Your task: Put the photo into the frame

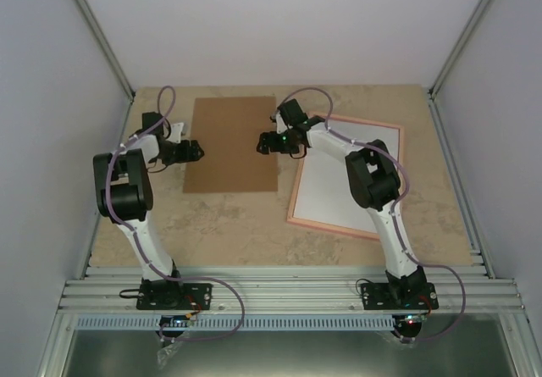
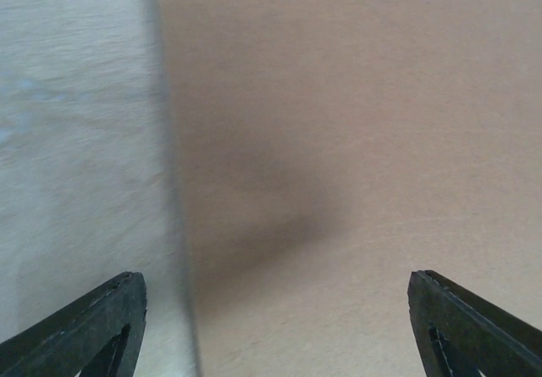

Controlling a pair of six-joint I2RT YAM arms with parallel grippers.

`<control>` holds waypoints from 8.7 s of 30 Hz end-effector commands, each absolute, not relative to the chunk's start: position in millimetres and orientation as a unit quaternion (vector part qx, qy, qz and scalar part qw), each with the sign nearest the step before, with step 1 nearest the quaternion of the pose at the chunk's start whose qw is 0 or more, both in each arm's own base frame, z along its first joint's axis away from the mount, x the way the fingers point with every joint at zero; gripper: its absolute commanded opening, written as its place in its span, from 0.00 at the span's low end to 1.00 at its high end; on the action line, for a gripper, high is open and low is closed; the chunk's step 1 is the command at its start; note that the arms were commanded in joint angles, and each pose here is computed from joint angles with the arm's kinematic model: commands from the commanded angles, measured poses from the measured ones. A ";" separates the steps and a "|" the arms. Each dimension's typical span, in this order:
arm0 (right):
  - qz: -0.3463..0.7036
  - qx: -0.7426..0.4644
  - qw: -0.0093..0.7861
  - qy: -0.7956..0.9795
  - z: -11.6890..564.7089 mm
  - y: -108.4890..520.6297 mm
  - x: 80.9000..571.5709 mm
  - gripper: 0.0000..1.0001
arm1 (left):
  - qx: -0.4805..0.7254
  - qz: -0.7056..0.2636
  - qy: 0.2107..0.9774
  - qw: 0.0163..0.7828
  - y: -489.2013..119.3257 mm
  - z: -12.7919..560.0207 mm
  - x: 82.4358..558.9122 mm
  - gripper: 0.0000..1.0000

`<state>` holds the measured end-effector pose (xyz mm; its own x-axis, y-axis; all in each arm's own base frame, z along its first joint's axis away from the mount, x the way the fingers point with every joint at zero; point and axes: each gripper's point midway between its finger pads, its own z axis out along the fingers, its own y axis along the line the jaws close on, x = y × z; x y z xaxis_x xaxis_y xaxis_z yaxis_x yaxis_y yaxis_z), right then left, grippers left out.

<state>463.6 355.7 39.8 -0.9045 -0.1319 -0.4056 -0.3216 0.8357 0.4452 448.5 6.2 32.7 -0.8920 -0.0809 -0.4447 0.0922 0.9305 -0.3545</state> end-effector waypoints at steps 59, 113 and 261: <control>0.443 -0.001 0.109 0.890 54.7 238.9 442.9 0.58 | 0.082 -0.339 0.931 0.111 -135.9 -3.2 394.6 0.81; -0.271 -0.652 0.707 -0.041 313.4 253.9 218.0 0.00 | 0.151 -0.472 0.830 0.257 -61.0 271.8 407.7 0.94; 0.404 0.015 0.217 0.888 62.5 79.3 409.7 0.65 | 0.026 -0.057 0.970 0.235 -63.8 63.1 415.9 0.72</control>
